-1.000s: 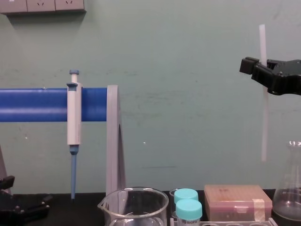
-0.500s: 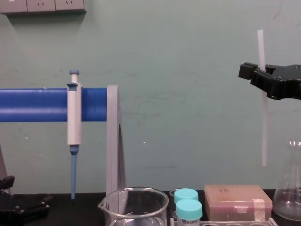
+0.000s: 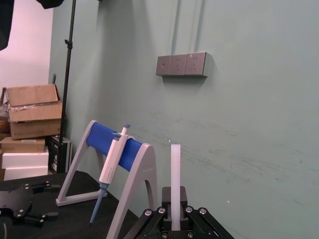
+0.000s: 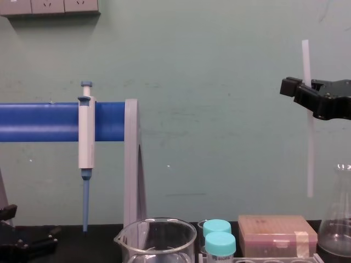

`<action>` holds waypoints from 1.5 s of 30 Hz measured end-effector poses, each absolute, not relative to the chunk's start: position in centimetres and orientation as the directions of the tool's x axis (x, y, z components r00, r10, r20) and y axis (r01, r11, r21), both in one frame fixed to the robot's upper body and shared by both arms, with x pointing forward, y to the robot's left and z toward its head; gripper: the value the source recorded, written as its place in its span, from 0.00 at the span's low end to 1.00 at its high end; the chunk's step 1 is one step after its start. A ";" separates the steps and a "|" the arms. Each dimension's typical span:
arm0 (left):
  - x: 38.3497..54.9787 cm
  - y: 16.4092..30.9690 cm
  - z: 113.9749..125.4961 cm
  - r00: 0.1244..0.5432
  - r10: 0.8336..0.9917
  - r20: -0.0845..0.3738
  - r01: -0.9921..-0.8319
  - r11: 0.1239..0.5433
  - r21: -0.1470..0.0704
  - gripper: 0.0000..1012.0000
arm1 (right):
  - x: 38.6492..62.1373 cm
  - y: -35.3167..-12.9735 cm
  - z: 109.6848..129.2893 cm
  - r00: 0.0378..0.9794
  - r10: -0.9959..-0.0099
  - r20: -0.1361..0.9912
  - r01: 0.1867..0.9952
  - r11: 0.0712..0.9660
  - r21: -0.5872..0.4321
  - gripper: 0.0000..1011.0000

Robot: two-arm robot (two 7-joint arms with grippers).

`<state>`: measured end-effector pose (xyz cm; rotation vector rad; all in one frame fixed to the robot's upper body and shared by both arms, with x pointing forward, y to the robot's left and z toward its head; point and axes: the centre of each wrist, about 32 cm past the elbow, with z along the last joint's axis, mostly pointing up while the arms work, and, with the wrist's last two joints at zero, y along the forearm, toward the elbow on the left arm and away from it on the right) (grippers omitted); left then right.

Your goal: Pick up the stirring rod with one hand, then place it down.

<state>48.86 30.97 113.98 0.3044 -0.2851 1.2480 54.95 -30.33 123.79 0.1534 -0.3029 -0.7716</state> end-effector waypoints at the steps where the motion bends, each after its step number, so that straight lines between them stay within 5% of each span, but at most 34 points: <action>1: 48.9 31.0 114.0 0.292 0.880 0.374 -0.955 0.287 0.070 0.99 | 55.0 -30.3 123.8 0.677 -0.705 0.212 0.661 0.709 0.246 0.06; 45: 48.9 31.0 114.0 0.292 0.880 0.374 -0.955 0.287 0.070 0.99 | 54.6 -30.3 123.4 0.689 -0.698 0.196 0.658 0.716 0.234 0.06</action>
